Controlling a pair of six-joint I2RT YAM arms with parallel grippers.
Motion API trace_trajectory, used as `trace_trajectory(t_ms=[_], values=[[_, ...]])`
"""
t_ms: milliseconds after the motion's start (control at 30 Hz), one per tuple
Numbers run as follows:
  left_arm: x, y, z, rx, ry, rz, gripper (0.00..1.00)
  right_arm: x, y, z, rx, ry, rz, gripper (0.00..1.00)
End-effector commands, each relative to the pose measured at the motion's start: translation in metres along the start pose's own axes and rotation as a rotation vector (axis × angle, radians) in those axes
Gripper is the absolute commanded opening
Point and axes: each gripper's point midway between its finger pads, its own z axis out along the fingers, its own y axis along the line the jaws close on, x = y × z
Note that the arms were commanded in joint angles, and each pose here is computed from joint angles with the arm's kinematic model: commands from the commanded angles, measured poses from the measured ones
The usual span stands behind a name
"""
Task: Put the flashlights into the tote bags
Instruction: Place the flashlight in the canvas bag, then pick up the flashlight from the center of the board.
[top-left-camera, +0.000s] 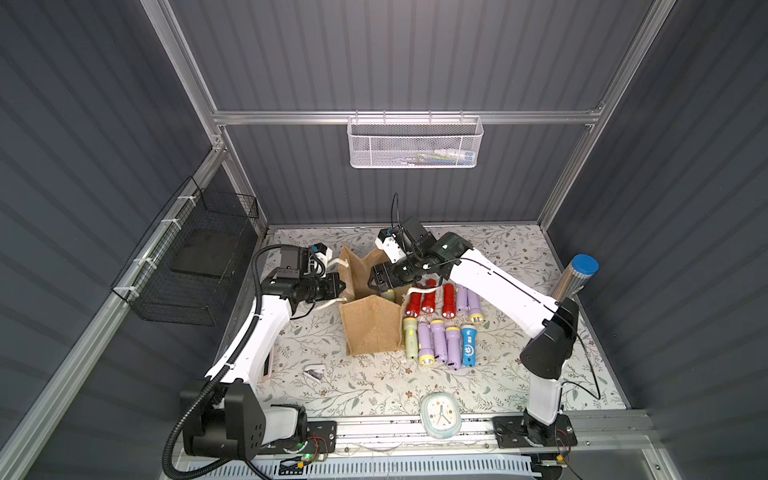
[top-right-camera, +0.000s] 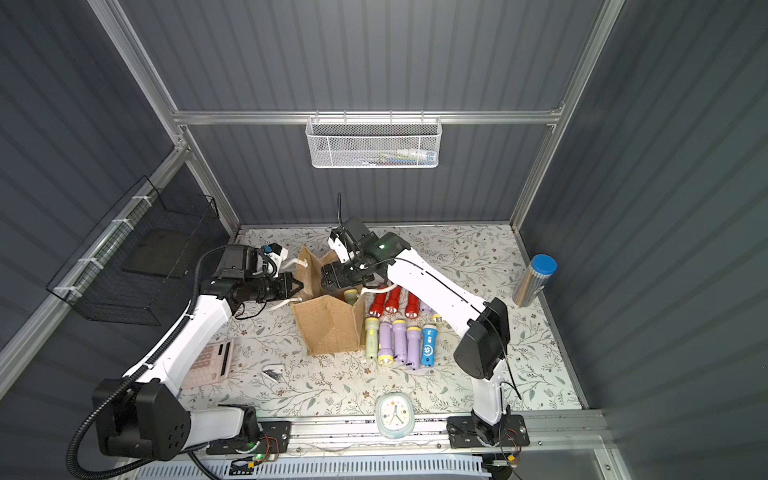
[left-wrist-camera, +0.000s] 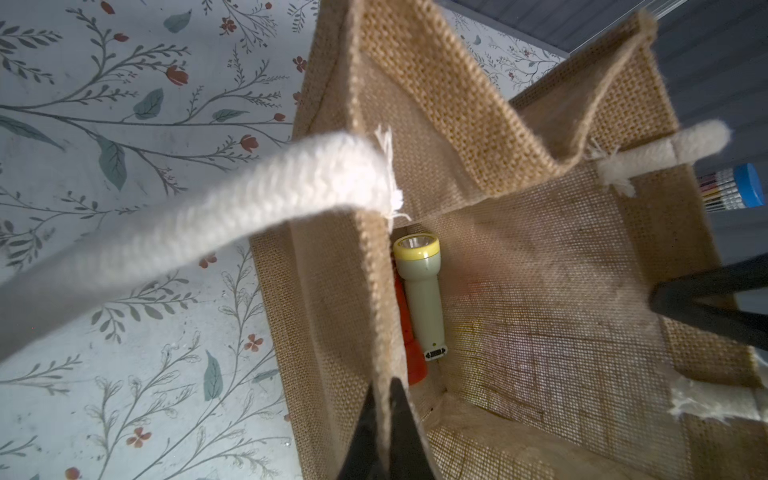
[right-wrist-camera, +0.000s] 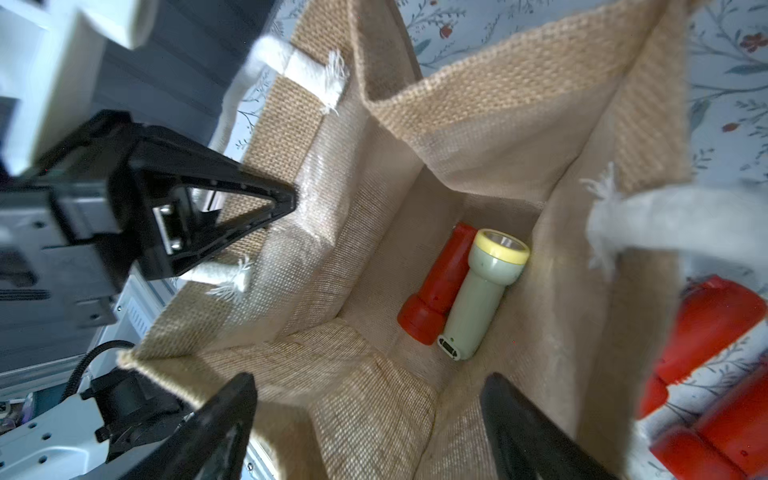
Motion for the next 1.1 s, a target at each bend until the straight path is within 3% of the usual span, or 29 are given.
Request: trace_trajectory(t_ms=[0,267,467,733,900,1067], values=[[-0.001,0.014,-0.003,-0.056,0.029,0.032,0.07,-0.020,0.004,-0.034,-0.031,-0.112,-0.005,0.88],[-0.008,0.012,0.000,-0.037,0.022,0.025,0.10,-0.024,-0.022,-0.079,-0.012,-0.217,0.073,0.90],[-0.009,0.008,0.002,-0.010,0.022,0.014,0.13,0.008,-0.078,-0.103,0.115,-0.235,0.238,0.91],[-0.006,0.003,0.006,0.033,0.022,-0.002,0.18,0.108,-0.157,-0.101,0.350,-0.088,0.488,0.89],[-0.007,0.002,0.003,0.032,0.012,-0.013,0.24,0.177,-0.178,-0.084,0.399,0.030,0.635,0.87],[-0.013,0.000,-0.003,0.020,-0.001,-0.022,0.33,0.224,-0.191,-0.071,0.452,0.114,0.688,0.87]])
